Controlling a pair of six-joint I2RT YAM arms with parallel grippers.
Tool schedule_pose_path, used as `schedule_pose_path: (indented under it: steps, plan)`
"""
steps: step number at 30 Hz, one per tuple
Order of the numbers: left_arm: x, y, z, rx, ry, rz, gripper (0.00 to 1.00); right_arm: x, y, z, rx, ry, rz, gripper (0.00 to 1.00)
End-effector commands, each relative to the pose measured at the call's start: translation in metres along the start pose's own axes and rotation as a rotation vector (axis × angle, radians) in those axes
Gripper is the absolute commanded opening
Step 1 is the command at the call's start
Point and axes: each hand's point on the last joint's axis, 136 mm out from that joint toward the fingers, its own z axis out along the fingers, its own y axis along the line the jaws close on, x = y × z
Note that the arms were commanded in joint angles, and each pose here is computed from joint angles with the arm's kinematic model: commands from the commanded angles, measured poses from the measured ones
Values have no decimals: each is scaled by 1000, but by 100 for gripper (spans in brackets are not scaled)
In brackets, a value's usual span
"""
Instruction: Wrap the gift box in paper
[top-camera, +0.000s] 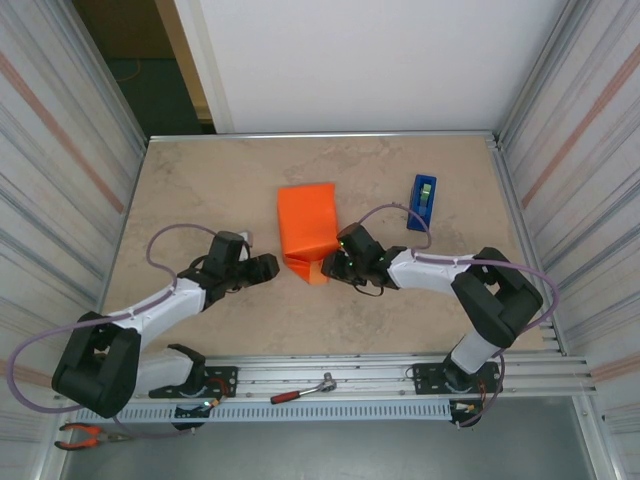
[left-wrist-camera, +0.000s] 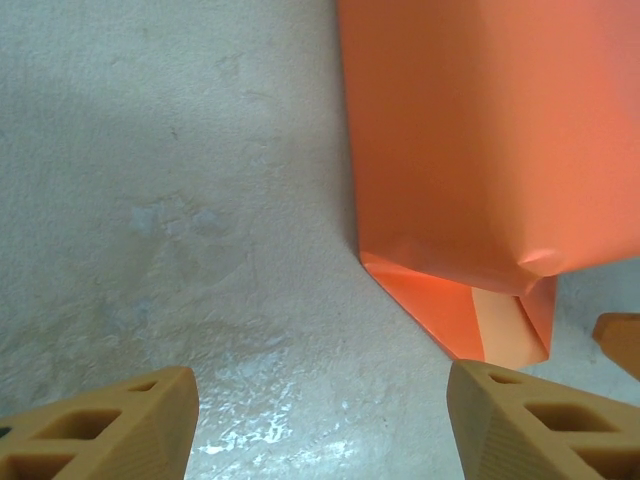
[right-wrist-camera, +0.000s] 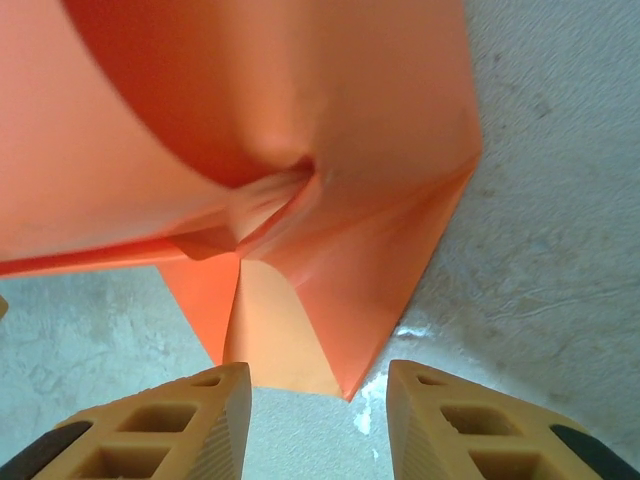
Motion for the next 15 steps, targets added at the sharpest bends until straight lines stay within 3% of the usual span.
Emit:
schedule_pose_path:
  steps: [1,15]
  plan:
    - [-3,-8,1,26,-12,4,67,7,-5,7,24,7,11,41]
    - [-5,-15,-4,48,-22,3,68,14,-3,20,30,32,15,39]
